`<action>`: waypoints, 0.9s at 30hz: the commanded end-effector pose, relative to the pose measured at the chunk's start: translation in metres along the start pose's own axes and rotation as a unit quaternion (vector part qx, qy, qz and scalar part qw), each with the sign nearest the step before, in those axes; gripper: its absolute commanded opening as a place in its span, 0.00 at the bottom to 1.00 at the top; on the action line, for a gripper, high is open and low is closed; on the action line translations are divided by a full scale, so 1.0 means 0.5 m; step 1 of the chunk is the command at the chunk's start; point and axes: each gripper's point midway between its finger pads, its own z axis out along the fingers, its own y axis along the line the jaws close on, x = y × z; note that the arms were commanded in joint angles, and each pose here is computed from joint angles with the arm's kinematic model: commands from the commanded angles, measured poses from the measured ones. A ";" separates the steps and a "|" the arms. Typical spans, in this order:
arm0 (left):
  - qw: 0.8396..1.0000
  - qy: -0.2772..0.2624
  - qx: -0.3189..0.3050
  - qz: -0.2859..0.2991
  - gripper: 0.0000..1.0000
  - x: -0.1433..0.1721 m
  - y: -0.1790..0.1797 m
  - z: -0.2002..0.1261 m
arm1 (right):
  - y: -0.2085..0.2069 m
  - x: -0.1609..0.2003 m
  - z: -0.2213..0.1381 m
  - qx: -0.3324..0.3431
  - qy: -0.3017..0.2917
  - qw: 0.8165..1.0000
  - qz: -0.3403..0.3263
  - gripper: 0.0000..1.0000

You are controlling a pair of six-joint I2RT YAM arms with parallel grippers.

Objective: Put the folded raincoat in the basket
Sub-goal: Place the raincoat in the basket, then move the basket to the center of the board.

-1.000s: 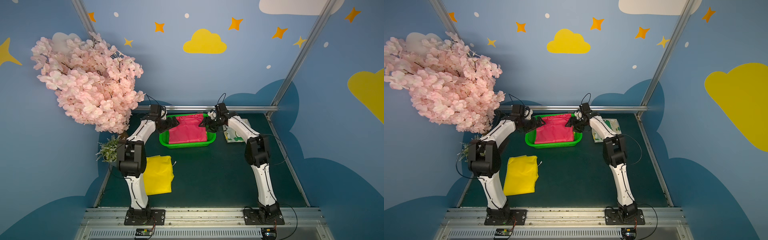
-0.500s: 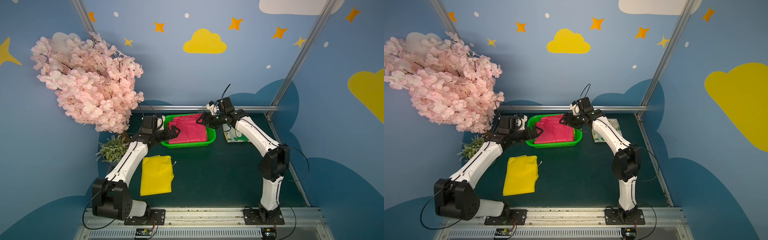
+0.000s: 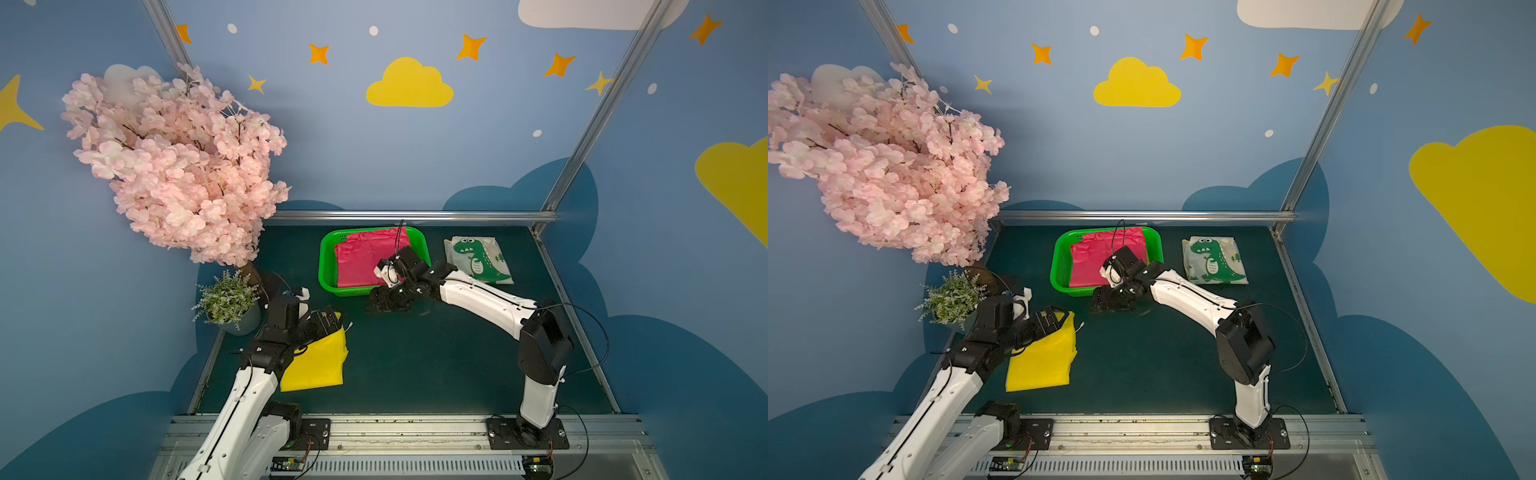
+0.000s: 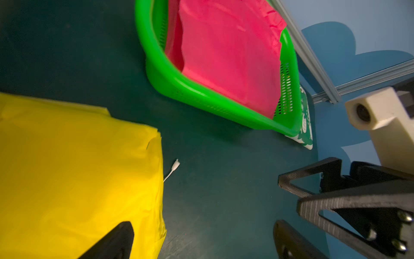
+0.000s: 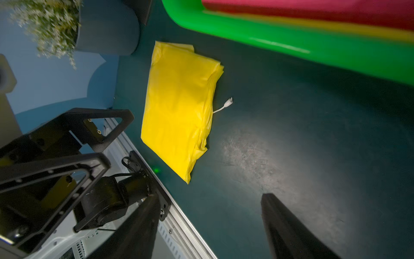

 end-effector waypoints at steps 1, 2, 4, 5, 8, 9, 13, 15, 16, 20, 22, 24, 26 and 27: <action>0.998 0.009 -0.036 -0.043 1.00 0.029 0.043 -0.005 | -0.003 0.013 0.067 0.006 0.006 1.000 0.004 0.75; 0.998 0.010 -0.039 -0.048 1.00 0.033 0.048 -0.007 | -0.004 0.021 0.087 0.010 0.012 1.000 0.004 0.75; 0.998 0.010 -0.041 -0.052 1.00 0.035 0.051 -0.010 | -0.008 0.038 0.125 0.012 0.029 0.999 0.008 0.75; 0.998 0.012 -0.044 -0.054 1.00 0.035 0.053 -0.012 | -0.013 0.044 0.142 0.016 0.037 0.999 0.010 0.75; 0.997 0.015 -0.048 -0.056 1.00 0.032 0.057 -0.013 | -0.023 0.056 0.179 0.022 0.053 0.998 0.014 0.75; 0.997 0.015 -0.049 -0.058 1.00 0.031 0.058 -0.013 | -0.024 0.059 0.188 0.022 0.057 0.998 0.015 0.75; 0.997 0.016 -0.047 -0.057 1.00 0.027 0.055 -0.014 | -0.023 0.064 0.215 0.019 0.068 0.997 0.018 0.75; 0.997 0.015 -0.044 -0.055 1.00 0.025 0.052 -0.015 | -0.021 0.068 0.227 0.020 0.073 0.997 0.018 0.75; 0.997 0.015 -0.044 -0.055 1.00 0.025 0.052 -0.016 | -0.018 0.069 0.234 0.018 0.076 0.997 0.018 0.75; 0.997 0.017 -0.046 -0.055 1.00 0.028 0.055 -0.015 | -0.007 0.073 0.255 0.014 0.084 0.996 0.017 0.75; 0.997 0.016 -0.046 -0.056 1.00 0.028 0.056 -0.016 | -0.003 0.075 0.269 0.011 0.088 0.996 0.018 0.75; 0.997 0.016 -0.046 -0.056 1.00 0.029 0.056 -0.017 | 0.006 0.073 0.278 0.005 0.090 0.996 0.019 0.75; 0.997 0.016 -0.046 -0.056 1.00 0.031 0.057 -0.017 | 0.011 0.071 0.289 0.001 0.092 0.996 0.021 0.74; 0.997 0.016 -0.046 -0.056 1.00 0.031 0.057 -0.018 | 0.016 0.068 0.293 -0.002 0.092 0.996 0.022 0.74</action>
